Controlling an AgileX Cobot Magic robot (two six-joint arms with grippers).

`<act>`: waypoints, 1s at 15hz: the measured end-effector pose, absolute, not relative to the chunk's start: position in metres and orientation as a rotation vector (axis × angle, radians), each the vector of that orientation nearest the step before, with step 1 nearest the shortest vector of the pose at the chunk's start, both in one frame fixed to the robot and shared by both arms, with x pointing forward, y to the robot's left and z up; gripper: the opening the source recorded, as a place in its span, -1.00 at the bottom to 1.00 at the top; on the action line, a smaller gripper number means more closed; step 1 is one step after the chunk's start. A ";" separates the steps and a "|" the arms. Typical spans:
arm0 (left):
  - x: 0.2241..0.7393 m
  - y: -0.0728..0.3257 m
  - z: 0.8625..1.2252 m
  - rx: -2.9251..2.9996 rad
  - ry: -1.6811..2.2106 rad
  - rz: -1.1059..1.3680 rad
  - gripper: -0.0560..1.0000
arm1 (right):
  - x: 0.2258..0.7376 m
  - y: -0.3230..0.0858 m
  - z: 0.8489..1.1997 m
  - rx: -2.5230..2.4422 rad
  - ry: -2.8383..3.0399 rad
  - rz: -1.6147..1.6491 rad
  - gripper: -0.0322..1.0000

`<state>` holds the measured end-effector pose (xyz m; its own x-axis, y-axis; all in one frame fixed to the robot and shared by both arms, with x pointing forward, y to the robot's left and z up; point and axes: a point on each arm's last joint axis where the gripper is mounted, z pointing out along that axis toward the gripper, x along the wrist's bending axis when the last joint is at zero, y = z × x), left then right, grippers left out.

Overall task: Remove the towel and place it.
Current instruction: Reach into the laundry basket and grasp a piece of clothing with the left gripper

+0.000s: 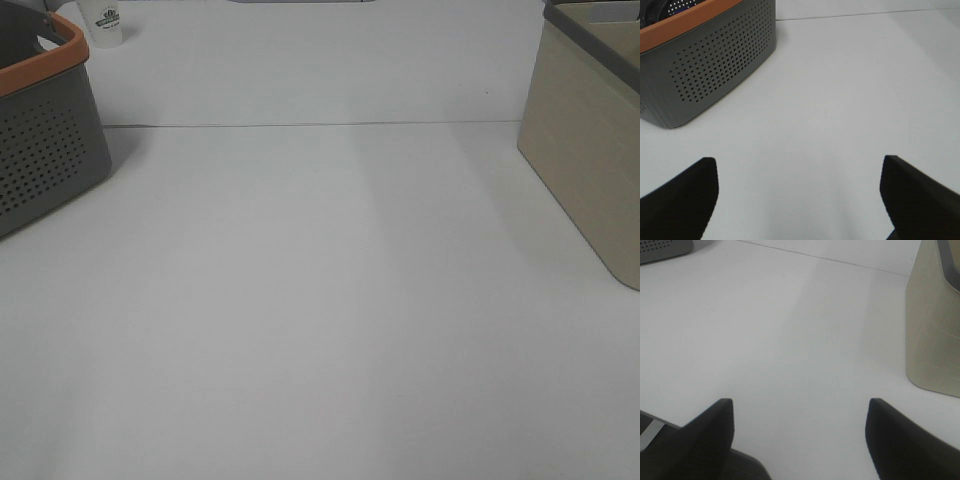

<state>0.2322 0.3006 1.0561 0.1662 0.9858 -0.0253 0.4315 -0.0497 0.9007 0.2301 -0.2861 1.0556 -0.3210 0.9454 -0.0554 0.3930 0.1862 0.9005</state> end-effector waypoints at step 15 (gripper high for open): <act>0.298 0.317 1.151 1.547 1.716 1.012 0.62 | 0.230 -0.287 1.055 1.266 1.814 1.089 0.46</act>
